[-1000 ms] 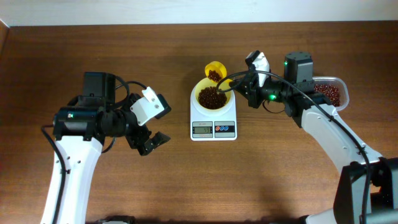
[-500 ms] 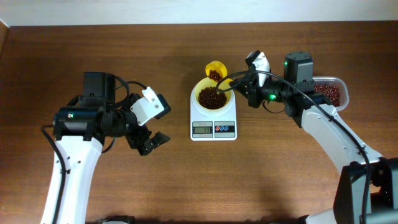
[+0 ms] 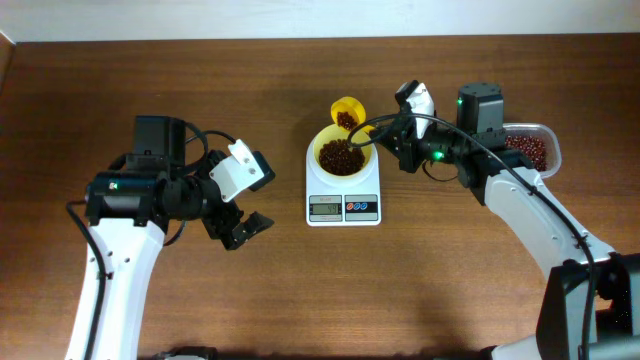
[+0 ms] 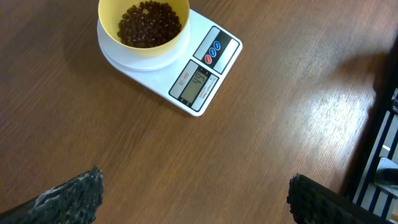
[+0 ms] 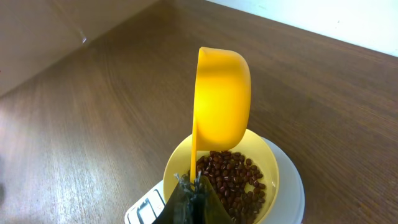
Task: Scoop item into bowl and weigh 50g on scale
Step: 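Hold the tilted scoop over the bowl while the scale reading settles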
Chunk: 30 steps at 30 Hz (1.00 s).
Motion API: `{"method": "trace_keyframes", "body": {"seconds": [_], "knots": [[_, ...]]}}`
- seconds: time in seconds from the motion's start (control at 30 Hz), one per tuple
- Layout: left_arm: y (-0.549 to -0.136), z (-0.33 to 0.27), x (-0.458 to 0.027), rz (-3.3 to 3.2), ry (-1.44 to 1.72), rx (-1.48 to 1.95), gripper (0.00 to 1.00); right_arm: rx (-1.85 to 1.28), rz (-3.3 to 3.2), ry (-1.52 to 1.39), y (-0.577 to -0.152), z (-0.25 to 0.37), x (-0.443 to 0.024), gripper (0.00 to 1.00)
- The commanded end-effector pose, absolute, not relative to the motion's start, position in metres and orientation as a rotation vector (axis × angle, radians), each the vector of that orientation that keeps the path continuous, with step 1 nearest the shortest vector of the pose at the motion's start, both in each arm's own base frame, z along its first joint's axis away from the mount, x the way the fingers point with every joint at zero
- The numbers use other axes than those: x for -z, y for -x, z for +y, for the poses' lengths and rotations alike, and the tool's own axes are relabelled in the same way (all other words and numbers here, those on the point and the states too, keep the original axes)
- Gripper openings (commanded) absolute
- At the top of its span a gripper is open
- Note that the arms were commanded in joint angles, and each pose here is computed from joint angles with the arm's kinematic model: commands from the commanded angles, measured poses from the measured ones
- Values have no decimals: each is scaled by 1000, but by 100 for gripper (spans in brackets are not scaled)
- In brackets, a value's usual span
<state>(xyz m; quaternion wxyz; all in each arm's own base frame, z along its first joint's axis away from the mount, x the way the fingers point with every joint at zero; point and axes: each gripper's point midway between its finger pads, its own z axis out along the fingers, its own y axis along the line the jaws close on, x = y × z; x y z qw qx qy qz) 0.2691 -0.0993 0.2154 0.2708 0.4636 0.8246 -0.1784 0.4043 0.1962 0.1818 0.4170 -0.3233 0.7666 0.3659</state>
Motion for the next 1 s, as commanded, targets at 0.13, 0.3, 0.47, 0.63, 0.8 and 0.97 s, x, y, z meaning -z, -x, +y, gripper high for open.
{"method": "trace_keyframes", "body": {"seconds": [0.13,0.3,0.47,0.63,0.8,0.97], "knots": [[-271,-99,-218,2220,-1236,482,99,-953,1914,826,-401,201,-182,4],[-271,-99,-218,2220,-1236,482,99,-879,1946,794,-410,194,-177,4],[-271,-99,-218,2220,-1236,482,99,-878,1946,794,-410,194,-177,4],[-271,-99,-218,2220,-1236,481,99,-923,1905,822,-406,200,-183,4],[-271,-99,-218,2220,-1236,481,99,-894,1918,808,-409,197,-181,4],[-271,-99,-218,2220,-1236,481,99,-894,1918,808,-409,197,-181,4]]}}
